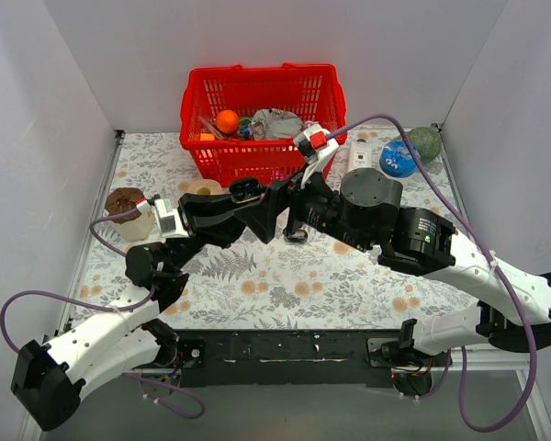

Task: Insert the wireless bluetooth earbuds into the charging case
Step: Adjust the earbud with the charging case.

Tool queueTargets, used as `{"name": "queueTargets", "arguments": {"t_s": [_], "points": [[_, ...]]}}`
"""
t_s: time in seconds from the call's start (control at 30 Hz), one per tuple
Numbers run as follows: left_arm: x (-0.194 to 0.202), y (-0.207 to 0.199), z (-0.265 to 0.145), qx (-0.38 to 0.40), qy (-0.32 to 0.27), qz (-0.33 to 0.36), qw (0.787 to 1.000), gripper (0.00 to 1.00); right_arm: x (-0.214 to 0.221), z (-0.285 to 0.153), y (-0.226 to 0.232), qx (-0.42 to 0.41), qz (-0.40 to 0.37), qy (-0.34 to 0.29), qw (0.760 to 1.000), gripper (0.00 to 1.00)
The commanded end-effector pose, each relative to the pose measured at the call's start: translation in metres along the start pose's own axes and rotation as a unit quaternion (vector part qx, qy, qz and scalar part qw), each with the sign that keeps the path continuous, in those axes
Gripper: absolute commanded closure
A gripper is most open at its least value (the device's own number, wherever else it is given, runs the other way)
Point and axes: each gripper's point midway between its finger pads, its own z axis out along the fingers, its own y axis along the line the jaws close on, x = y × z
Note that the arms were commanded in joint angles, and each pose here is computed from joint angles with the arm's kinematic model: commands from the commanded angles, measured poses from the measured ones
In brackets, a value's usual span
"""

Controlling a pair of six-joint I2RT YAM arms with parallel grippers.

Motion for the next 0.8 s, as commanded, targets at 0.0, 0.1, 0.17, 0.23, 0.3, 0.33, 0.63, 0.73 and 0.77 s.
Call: {"name": "queueTargets", "arguments": {"t_s": [0.0,0.1,0.17,0.23,0.3,0.33,0.63,0.73,0.77], "points": [[0.002,0.005,0.005,-0.006,0.008,0.003,1.0,1.0,-0.025,-0.006,0.026,-0.055,0.019,-0.033,0.998,0.12],[0.007,0.008,0.006,-0.011,0.017,0.005,1.0,1.0,-0.025,-0.005,0.029,-0.061,0.021,-0.034,0.997,0.13],[0.01,0.01,0.006,-0.013,0.02,0.005,1.0,1.0,-0.025,-0.005,0.032,-0.065,0.022,-0.033,0.997,0.13],[0.013,0.011,0.006,-0.013,0.022,0.005,1.0,1.0,-0.025,-0.004,0.035,-0.069,0.022,-0.032,0.997,0.13],[0.014,0.011,0.007,-0.014,0.022,0.004,1.0,1.0,-0.026,-0.003,0.038,-0.072,0.021,-0.031,0.997,0.13],[0.014,0.011,0.007,-0.013,0.022,0.004,1.0,1.0,-0.023,-0.001,0.039,-0.074,0.02,-0.028,0.997,0.13],[0.012,0.01,0.008,-0.01,0.016,0.002,1.0,1.0,-0.026,0.001,0.04,-0.072,0.017,-0.029,0.997,0.13],[0.012,0.009,0.005,-0.011,0.016,0.001,1.0,1.0,-0.044,-0.012,0.033,-0.06,0.01,-0.056,0.997,0.12],[0.01,0.008,0.005,-0.009,0.014,0.002,1.0,1.0,-0.05,-0.018,0.029,-0.052,0.006,-0.066,0.996,0.12]]}}
